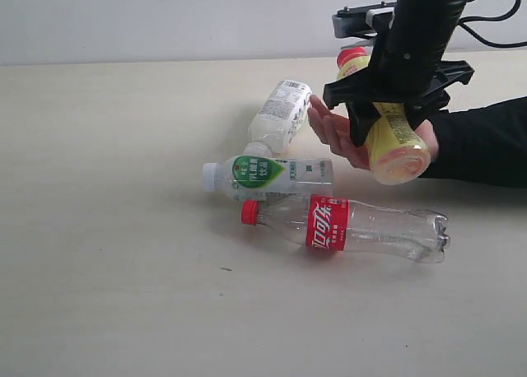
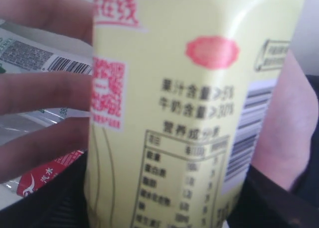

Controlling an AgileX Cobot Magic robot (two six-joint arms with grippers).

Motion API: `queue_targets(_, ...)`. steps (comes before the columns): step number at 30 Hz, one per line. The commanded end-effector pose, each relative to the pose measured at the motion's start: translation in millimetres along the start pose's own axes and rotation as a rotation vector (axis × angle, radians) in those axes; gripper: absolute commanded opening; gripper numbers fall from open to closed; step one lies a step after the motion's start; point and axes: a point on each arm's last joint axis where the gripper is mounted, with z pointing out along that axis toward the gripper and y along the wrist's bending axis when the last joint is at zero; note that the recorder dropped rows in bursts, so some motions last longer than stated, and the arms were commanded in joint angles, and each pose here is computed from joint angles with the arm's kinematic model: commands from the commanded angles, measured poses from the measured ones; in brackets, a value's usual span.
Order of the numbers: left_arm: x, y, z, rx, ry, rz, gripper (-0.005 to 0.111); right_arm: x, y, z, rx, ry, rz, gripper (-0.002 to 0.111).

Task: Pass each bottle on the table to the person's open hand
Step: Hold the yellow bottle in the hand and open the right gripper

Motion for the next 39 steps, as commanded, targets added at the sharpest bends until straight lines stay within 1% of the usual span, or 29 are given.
queue_targets(1, 0.2, 0.1, -0.2, -0.002, -0.009, 0.005, 0.000, -1.0, -2.3, -3.1, 0.004, -0.004, -0.004, 0.000)
queue_targets(7, 0.2, 0.1, -0.2, -0.002, -0.009, 0.005, 0.000, 5.6, -2.9, -3.3, 0.010, 0.069, -0.015, 0.000)
queue_targets(14, 0.2, 0.1, -0.2, -0.002, -0.009, 0.005, 0.000, 6.9, -1.6, -2.9, 0.005, 0.081, -0.015, 0.000)
queue_targets(18, 0.2, 0.1, -0.2, -0.002, -0.009, 0.005, 0.000, 6.9, -1.6, -2.9, 0.005, 0.081, -0.015, 0.002)
queue_targets(25, 0.2, 0.1, -0.2, -0.002, -0.009, 0.005, 0.000, 7.1, -2.2, -2.9, 0.012, 0.083, -0.017, 0.019)
queue_targets(27, 0.2, 0.1, -0.2, -0.002, -0.009, 0.005, 0.000, 7.3, -1.6, -3.0, 0.005, 0.084, -0.015, 0.025)
queue_targets(33, 0.2, 0.1, -0.2, -0.002, -0.009, 0.005, 0.000, 7.3, -1.6, -3.0, 0.005, 0.084, -0.015, 0.046)
queue_targets(39, 0.2, 0.1, -0.2, -0.002, -0.009, 0.005, 0.000, 7.3, -1.6, -3.0, 0.005, 0.084, -0.015, 0.061)
